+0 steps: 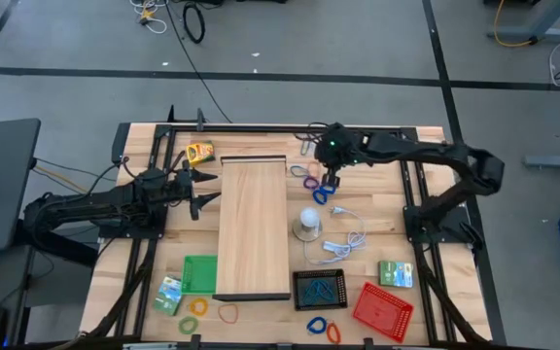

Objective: Pick & Place Office Desk Supplies
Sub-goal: Put the top right orange rubber band into the black bin

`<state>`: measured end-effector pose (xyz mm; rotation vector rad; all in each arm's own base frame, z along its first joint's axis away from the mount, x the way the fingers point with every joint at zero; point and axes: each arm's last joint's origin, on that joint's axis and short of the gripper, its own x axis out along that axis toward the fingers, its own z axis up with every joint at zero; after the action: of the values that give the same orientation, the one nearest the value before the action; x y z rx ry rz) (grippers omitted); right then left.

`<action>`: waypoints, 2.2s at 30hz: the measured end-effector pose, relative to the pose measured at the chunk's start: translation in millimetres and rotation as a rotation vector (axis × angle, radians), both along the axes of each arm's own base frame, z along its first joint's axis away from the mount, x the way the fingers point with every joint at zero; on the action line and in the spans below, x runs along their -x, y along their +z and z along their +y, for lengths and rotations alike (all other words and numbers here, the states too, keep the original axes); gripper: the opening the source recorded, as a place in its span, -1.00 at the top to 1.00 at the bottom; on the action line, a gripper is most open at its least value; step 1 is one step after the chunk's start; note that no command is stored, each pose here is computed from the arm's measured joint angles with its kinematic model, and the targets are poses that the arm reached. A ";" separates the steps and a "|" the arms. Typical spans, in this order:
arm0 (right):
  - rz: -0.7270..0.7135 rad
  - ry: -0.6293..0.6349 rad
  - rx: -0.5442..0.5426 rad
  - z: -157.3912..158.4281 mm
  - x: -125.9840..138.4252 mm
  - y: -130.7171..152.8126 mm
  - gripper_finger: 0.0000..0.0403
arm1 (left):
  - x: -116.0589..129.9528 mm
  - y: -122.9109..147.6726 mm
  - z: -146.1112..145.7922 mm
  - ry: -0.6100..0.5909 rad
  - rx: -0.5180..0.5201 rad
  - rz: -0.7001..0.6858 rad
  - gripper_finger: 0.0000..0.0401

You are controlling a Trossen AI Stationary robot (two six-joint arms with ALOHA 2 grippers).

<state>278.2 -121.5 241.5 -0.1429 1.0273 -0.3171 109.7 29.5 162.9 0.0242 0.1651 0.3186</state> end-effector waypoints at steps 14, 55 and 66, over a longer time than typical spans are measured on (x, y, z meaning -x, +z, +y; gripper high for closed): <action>-0.038 0.032 -0.112 88.1 38.2 47.1 1.00 | 0.1 0.0 0.2 0.007 -0.012 0.004 -0.36; 0.135 0.267 -0.792 279.0 -10.0 -35.4 1.00 | 0.0 -0.1 0.2 0.002 -0.022 0.008 -0.36; 0.132 0.231 -0.741 281.7 -15.6 -49.0 0.61 | 0.0 -0.1 0.2 0.001 -0.030 0.011 -0.36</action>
<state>293.8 160.2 192.6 0.3901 1.1861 0.2958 109.7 29.7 162.8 0.0559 0.1710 0.3217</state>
